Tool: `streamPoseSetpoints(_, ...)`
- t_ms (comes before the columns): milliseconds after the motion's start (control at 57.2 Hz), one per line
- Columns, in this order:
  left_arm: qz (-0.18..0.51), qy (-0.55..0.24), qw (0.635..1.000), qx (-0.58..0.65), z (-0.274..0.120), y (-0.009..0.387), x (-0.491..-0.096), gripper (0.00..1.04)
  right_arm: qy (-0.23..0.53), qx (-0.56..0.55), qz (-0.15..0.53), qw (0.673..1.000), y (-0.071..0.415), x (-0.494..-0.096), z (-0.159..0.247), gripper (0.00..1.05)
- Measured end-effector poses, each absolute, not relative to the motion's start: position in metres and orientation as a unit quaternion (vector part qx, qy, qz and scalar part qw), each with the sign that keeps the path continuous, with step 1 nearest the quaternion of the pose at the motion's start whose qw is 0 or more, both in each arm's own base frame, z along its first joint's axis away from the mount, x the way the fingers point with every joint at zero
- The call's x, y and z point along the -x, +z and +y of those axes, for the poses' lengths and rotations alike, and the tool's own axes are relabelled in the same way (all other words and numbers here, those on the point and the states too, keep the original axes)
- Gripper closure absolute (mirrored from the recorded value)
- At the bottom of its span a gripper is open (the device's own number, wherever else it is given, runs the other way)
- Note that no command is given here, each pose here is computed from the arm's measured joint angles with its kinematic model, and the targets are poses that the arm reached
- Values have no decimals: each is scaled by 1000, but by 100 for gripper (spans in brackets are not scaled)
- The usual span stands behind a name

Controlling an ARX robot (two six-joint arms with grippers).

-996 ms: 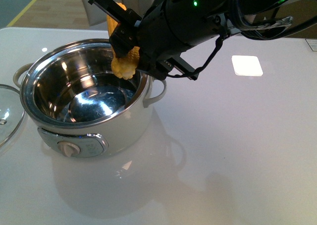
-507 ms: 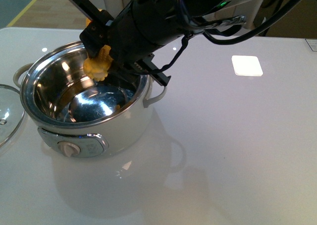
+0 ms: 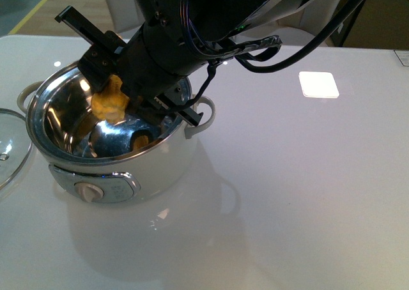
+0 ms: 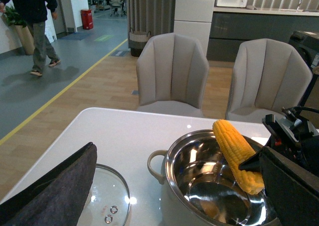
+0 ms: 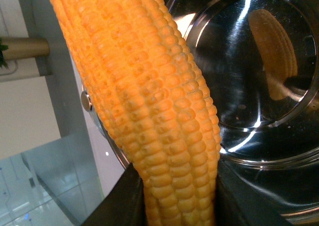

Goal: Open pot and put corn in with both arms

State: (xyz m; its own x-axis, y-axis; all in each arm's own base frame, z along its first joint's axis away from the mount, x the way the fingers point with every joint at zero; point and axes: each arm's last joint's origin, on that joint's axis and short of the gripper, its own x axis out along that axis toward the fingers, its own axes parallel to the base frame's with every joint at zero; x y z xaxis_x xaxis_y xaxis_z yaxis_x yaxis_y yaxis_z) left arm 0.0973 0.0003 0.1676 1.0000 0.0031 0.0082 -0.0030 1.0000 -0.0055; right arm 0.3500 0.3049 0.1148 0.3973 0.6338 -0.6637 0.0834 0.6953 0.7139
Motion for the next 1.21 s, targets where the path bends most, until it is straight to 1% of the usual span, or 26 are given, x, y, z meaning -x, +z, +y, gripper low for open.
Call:
streamPoseSetpoints(87, -4, 1, 1000, 3, 0, 168, -97, 7, 179, -347, 517, 762, 115, -350, 305, 56)
streamPoseSetpoints(279, -4, 1, 1000, 3, 0, 168, -97, 7, 170, -355, 515, 762, 113, -352, 301, 28)
streamPoseSetpoints(314, -4, 1, 1000, 3, 0, 168, -97, 7, 168, -355, 515, 762, 113, -353, 300, 21)
streamPoseSetpoints(402, -4, 1, 1000, 3, 0, 168, -97, 7, 161, -356, 516, 763, 110, -353, 296, 8)
streamPoseSetpoints(541, -4, 1, 1000, 3, 0, 168, -97, 7, 149, -359, 514, 765, 109, -352, 284, 9)
streamPoseSetpoints(664, -4, 1, 1000, 3, 0, 168, -97, 7, 142, -373, 496, 771, 118, -351, 262, 9)
streamPoseSetpoints(751, -4, 2, 1000, 3, 0, 168, -97, 7, 134, -391, 476, 776, 132, -351, 236, 9)
streamPoseSetpoints(908, -4, 1, 1000, 3, 0, 168, -97, 7, 106, -425, 422, 794, 164, -349, 177, 9)
streamPoseSetpoints(978, -4, 2, 1000, 3, 0, 168, -97, 7, 78, -417, 389, 818, 177, -345, 147, 9)
streamPoseSetpoints(996, -4, 1, 1000, 3, 0, 168, -97, 7, 68, -407, 380, 828, 180, -343, 139, 9)
streamPoseSetpoints(1048, -4, 1, 1000, 3, 0, 168, -97, 7, 53, -392, 361, 844, 186, -338, 124, 9)
streamPoseSetpoints(1066, -4, 1, 1000, 3, 0, 168, -97, 7, 41, -374, 346, 859, 190, -334, 114, 9)
streamPoseSetpoints(1118, -4, 2, 1000, 3, 0, 168, -97, 7, 23, -345, 325, 880, 194, -328, 101, 9)
streamPoseSetpoints(1135, -4, 1, 1000, 3, 0, 168, -97, 7, 15, -317, 312, 895, 196, -322, 92, 9)
streamPoseSetpoints(1170, -4, 1, 1000, 3, 0, 168, -97, 7, 7, -280, 293, 914, 199, -311, 77, 9)
streamPoseSetpoints(1205, -4, 1, 1000, 3, 0, 168, -97, 7, 0, -251, 281, 926, 200, -302, 65, 9)
